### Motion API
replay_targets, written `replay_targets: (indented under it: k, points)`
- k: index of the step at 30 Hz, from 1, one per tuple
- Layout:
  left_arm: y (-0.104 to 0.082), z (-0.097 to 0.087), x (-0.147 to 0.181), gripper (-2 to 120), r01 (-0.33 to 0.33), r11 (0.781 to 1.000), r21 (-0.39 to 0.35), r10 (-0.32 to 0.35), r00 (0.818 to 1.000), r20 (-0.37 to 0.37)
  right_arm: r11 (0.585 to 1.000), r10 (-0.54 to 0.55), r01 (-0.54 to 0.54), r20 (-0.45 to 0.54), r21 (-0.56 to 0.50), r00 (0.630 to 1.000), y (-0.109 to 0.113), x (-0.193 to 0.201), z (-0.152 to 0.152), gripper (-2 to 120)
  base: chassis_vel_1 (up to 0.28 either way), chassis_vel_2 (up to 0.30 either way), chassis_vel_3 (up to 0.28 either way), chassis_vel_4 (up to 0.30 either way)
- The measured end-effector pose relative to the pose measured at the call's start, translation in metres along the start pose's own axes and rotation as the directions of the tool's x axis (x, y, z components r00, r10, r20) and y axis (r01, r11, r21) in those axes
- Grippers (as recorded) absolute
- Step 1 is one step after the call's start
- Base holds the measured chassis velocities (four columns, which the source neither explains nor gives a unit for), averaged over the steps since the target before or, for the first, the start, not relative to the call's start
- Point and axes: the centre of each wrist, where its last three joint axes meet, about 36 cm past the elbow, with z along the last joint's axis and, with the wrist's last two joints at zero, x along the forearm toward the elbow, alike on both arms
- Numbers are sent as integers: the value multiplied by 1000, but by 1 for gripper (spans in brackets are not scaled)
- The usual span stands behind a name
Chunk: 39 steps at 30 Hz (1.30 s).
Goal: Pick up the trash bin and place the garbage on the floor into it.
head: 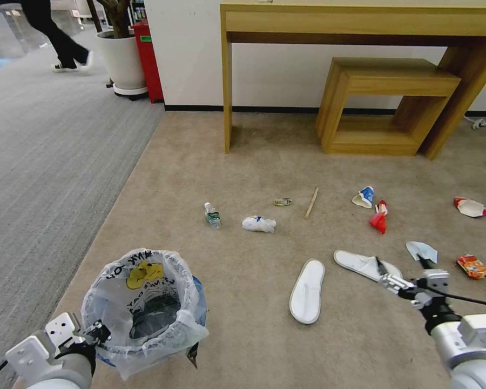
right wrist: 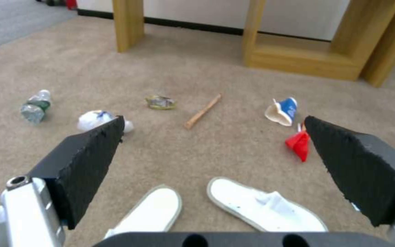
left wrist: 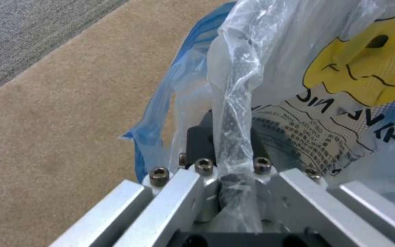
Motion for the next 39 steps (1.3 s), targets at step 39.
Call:
replay_targets:
  k: [39]
  points:
    - [-8, -7, -2, 0, -27, 997, 73, 24, 999, 47, 999, 10, -3, 221, -34, 975, 26, 2, -7, 100, -39, 40, 38, -38]
